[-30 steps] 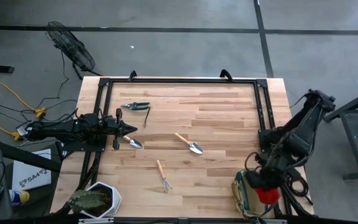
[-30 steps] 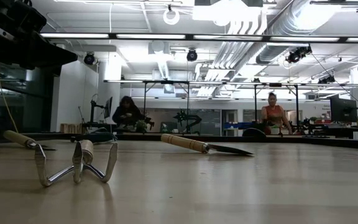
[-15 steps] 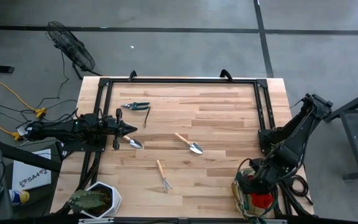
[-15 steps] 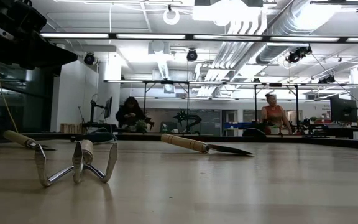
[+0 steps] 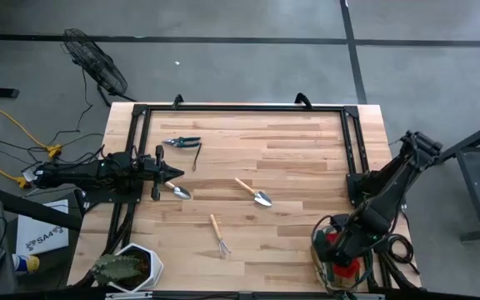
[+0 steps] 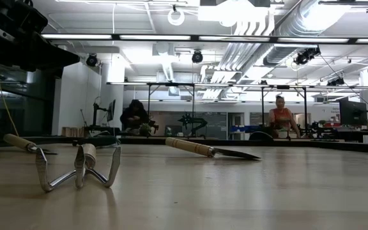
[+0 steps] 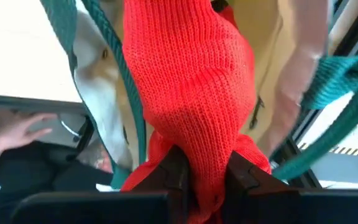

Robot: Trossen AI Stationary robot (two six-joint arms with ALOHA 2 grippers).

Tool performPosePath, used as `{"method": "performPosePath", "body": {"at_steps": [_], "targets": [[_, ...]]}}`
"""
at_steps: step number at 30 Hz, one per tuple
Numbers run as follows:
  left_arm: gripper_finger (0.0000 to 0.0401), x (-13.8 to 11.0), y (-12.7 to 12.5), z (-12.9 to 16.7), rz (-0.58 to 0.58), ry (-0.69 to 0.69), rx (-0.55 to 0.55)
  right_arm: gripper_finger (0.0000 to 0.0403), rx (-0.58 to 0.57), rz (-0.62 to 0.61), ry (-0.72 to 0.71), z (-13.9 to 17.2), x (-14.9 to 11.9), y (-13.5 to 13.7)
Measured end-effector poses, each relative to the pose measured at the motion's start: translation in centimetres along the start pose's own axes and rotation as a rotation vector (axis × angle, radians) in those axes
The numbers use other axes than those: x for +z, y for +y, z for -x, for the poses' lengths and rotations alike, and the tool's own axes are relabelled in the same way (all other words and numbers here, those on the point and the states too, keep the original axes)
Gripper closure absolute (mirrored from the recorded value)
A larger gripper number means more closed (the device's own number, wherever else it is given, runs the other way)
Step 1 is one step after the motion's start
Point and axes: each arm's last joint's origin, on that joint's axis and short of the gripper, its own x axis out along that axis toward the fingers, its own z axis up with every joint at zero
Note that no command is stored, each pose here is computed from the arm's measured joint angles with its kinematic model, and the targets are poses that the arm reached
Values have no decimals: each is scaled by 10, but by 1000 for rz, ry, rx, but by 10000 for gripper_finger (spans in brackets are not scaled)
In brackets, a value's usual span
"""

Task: Pick & Place Garden tools in Gardening bag
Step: Put the red gloves into the gardening bag

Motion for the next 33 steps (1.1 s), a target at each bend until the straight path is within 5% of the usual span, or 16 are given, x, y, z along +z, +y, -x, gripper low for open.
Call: {"method": "performPosePath", "body": {"at_steps": [23,33], "targets": [[400,0,0,0,0,0,0,364,-162,-64,-174,-50,18,5],[400,0,0,0,0,0,0,364,-214,22,-251,-65,38,-2]]}}
